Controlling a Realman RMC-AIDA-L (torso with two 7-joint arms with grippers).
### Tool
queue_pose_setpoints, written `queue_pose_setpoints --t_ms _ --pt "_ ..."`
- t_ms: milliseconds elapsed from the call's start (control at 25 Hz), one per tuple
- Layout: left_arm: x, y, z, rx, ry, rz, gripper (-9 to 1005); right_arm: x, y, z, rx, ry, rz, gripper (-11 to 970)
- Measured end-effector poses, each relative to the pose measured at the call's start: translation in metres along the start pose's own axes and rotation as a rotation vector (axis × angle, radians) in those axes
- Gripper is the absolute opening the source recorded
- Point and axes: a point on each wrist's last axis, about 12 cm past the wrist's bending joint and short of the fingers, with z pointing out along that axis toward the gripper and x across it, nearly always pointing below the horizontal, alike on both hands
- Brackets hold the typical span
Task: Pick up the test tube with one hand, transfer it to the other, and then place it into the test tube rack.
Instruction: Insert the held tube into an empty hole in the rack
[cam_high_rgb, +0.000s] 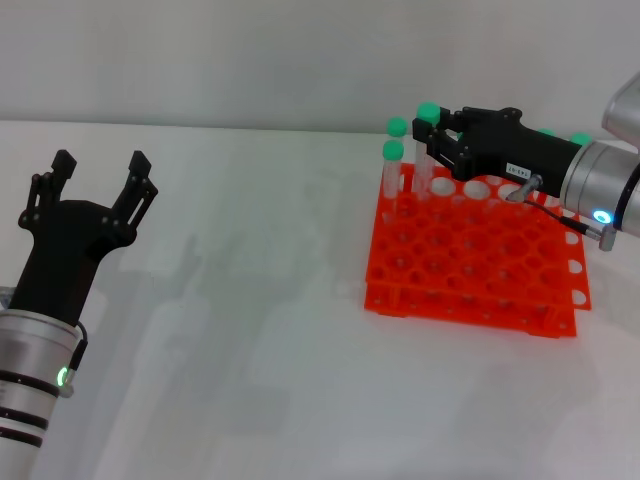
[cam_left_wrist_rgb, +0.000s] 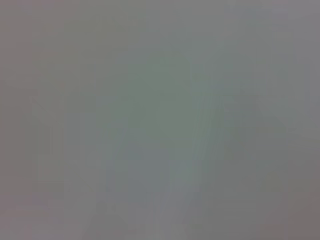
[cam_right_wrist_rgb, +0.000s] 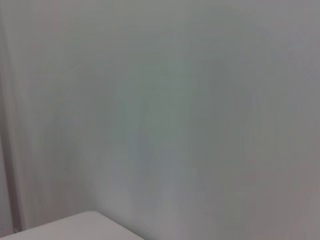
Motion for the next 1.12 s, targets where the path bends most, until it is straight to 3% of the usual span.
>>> queue_pose_setpoints --t_ms 920,1120 --pt "0.0 -0.001 0.001 -0.002 0.005 -0.004 894 0.015 -0.003 -0.001 0.059 0.061 0.0 244" --pt "0.0 -0.002 0.004 0.004 0.003 -0.006 894 0.019 0.003 0.003 0.022 0.11 -0.042 244"
